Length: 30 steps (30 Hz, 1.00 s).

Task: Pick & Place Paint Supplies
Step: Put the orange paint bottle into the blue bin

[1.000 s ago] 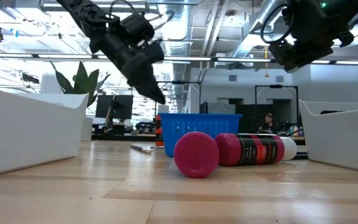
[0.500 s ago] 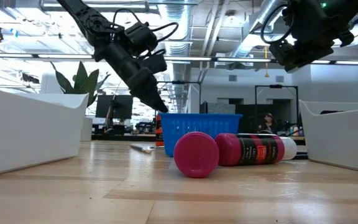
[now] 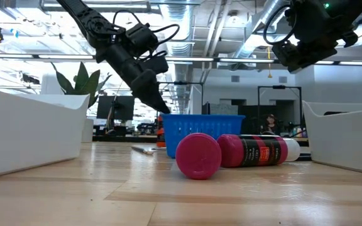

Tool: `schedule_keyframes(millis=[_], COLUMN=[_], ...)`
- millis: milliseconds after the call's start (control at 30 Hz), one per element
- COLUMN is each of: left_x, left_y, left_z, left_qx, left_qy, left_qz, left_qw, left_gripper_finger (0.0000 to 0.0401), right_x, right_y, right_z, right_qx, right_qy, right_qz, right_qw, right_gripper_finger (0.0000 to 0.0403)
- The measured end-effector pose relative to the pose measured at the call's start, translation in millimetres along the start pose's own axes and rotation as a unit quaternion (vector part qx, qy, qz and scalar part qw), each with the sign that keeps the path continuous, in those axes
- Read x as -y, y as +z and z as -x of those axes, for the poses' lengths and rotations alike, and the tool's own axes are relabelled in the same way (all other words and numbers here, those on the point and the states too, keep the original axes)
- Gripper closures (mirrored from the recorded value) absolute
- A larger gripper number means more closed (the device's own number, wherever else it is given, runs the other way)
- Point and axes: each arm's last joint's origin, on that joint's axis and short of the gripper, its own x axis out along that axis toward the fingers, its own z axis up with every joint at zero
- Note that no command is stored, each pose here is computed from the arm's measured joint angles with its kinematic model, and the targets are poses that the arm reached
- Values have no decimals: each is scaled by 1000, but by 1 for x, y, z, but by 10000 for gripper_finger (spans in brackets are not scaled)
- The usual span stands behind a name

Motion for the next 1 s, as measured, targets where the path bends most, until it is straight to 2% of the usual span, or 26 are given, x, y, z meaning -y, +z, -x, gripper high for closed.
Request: schedule_keyframes(millis=[267, 467, 600, 800, 1000], left_x=[7, 20, 38, 77, 107], left_y=[12, 31, 39, 46, 49], left_z=[5, 34, 47, 50, 52], left_qx=[45, 100, 121, 142, 157], left_qy=[0, -8, -25, -72, -80], left_qz=[-2, -7, -15, -37, -47], left_qw=[999, 995, 992, 986, 983], left_gripper_finger=[296, 296, 296, 296, 296], right_x=[0, 0, 0, 0, -1], right_y=[0, 0, 0, 0, 0], right_z=[0, 0, 0, 0, 0], right_qx=[0, 0, 0, 1, 2], right_qy=[0, 0, 0, 1, 3], right_qz=[-1, -3, -5, -9, -12], right_qw=[1000, 1000, 1000, 1000, 1000], right_gripper_finger=[235, 235, 235, 235, 235])
